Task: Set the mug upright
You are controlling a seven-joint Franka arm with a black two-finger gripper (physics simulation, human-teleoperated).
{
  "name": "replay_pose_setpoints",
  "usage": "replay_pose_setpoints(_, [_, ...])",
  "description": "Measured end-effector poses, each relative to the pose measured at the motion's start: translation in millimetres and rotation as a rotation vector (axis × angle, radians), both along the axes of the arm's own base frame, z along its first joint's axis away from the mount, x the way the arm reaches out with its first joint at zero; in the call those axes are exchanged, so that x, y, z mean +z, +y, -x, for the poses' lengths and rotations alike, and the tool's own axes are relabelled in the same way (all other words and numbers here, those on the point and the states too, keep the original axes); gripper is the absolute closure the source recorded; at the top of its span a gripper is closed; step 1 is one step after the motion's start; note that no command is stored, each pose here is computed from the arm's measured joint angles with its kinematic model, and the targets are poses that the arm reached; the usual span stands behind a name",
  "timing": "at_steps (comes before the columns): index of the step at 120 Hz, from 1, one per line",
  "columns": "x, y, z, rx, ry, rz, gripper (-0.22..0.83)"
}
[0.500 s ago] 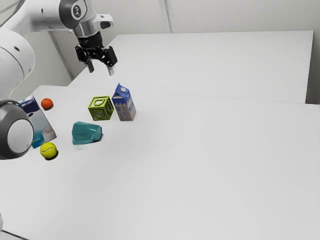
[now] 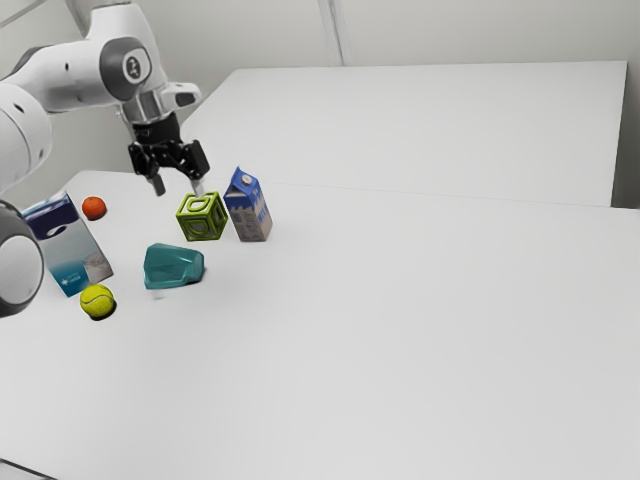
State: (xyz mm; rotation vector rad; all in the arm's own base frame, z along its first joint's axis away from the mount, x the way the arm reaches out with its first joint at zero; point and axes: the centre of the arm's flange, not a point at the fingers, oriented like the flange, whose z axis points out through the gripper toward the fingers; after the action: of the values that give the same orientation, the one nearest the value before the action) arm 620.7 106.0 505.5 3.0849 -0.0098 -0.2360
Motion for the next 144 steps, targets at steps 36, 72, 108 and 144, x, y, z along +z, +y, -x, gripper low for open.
replay_pose_setpoints(36, [-56,55,13,0.014,-0.035,0.046,0.0])
replay_pose_setpoints(72, [-84,113,26,0.01,-0.07,0.107,0.0])
replay_pose_setpoints(108, [-132,166,36,0.036,-0.089,0.204,0.0])
replay_pose_setpoints(144, [-155,192,41,0.045,-0.15,0.299,0.0])
